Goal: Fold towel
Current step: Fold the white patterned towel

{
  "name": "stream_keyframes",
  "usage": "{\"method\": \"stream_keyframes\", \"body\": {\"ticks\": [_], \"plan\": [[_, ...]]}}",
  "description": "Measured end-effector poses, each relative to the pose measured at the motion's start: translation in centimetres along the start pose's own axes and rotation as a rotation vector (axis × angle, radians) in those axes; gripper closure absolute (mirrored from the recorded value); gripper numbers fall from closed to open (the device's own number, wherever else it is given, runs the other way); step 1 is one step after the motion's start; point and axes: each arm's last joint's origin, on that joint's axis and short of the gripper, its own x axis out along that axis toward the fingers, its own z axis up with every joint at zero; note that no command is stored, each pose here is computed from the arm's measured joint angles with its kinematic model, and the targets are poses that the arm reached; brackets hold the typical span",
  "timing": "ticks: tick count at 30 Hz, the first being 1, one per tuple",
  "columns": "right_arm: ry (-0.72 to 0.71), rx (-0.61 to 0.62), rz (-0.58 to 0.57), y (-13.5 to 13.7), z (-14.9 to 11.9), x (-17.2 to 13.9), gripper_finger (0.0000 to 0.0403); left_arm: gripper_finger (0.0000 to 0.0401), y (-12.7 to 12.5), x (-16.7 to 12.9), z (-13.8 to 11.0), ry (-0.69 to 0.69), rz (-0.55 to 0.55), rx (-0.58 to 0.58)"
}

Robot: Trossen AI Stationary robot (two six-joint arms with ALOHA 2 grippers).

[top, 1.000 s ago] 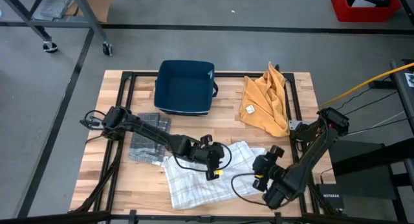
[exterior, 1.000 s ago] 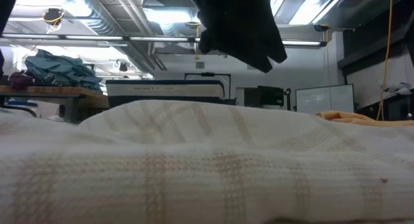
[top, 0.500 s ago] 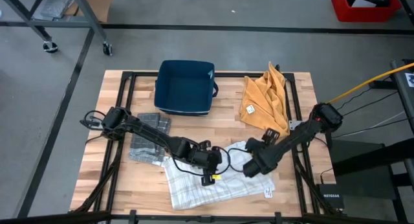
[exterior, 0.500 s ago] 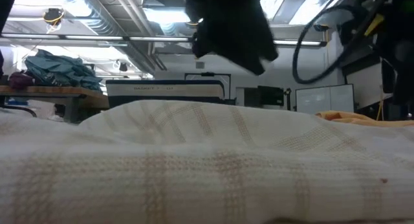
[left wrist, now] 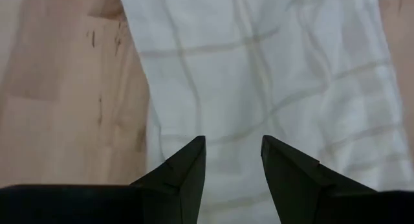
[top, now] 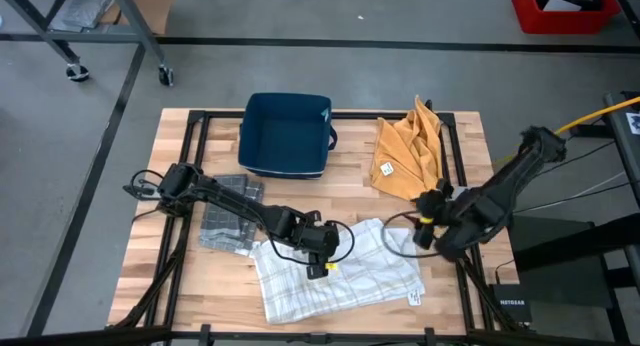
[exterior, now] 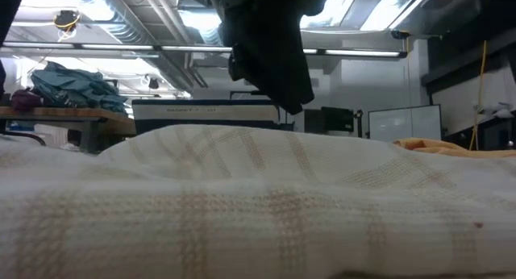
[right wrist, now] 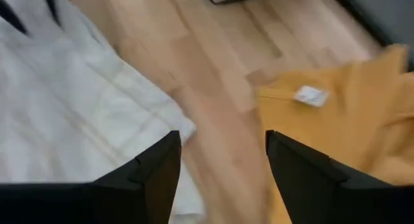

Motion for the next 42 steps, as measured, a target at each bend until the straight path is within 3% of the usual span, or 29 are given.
{"method": "stream_keyframes", "body": {"ticks": [4,8,14,23,42], "plan": [[-0.050,0.220,0.170,-2.1,-4.2,2.0,0.0173,0.0258,0.9,0.1,0.7,-0.028,0.003,0.002],[-0.059,0.443,0.329,-2.3,-7.1,4.9,0.0173,0.0258,2.0,0.3,1.5,-0.065,0.007,-0.030],[-0.043,0.652,0.405,-1.9,-8.8,7.0,0.0173,0.0258,4.0,0.5,3.0,-0.144,0.014,-0.086],[0.061,0.796,0.329,-1.6,-9.0,8.3,0.0173,0.0258,4.2,2.1,4.1,-0.257,-0.024,-0.163],[0.131,0.848,0.302,-0.5,-7.6,11.0,0.0173,0.0258,1.8,8.2,0.6,-0.112,-0.009,-0.182]]}}
